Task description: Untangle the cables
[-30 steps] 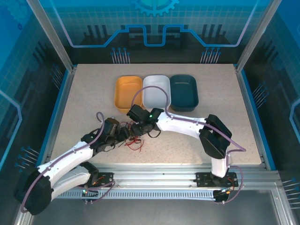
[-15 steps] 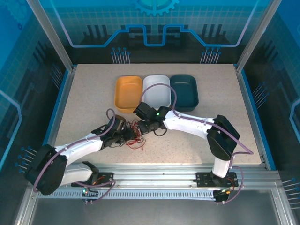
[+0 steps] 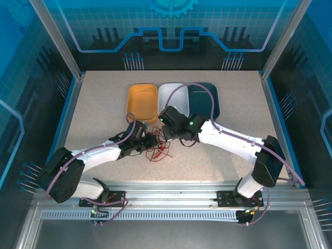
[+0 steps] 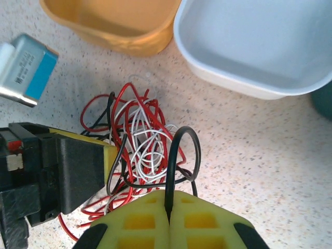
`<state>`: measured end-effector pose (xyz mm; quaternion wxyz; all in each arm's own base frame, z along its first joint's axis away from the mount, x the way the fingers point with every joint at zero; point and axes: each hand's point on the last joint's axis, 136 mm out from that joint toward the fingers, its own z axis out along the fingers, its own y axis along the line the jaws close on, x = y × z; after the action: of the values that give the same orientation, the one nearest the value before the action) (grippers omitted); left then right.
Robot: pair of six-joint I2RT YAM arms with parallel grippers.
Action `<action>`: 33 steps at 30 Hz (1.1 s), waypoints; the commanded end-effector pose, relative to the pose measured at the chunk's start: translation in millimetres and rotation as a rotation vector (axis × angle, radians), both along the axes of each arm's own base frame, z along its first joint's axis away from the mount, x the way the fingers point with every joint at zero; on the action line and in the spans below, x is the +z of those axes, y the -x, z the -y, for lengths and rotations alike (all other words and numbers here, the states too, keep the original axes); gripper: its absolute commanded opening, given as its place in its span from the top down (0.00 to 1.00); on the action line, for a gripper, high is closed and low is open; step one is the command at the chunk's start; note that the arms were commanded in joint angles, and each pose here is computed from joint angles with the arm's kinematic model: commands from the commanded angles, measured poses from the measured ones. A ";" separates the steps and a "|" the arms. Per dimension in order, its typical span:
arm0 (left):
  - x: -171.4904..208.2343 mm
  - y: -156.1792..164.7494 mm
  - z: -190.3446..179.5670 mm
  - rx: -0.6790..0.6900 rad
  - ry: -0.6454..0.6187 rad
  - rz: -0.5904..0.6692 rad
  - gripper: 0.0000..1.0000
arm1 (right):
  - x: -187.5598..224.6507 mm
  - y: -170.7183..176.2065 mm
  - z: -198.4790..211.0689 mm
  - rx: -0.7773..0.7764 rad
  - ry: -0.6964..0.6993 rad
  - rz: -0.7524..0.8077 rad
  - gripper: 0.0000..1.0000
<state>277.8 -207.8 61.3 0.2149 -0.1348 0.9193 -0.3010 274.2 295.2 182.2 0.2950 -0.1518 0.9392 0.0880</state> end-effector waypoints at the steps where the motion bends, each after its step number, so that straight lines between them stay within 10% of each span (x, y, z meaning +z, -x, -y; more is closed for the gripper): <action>1: 3.8 -0.9 7.1 -0.013 0.024 0.004 0.78 | 22.8 -4.3 23.1 -0.042 0.032 0.065 1.00; 33: 18.7 -2.3 4.5 -0.006 0.036 0.054 0.63 | 119.4 11.6 49.8 0.023 0.061 0.322 1.00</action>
<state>282.7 -212.9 73.2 0.2284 -0.1348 0.9090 -0.3215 267.1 250.9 276.2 0.4058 -0.1784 0.8957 0.0337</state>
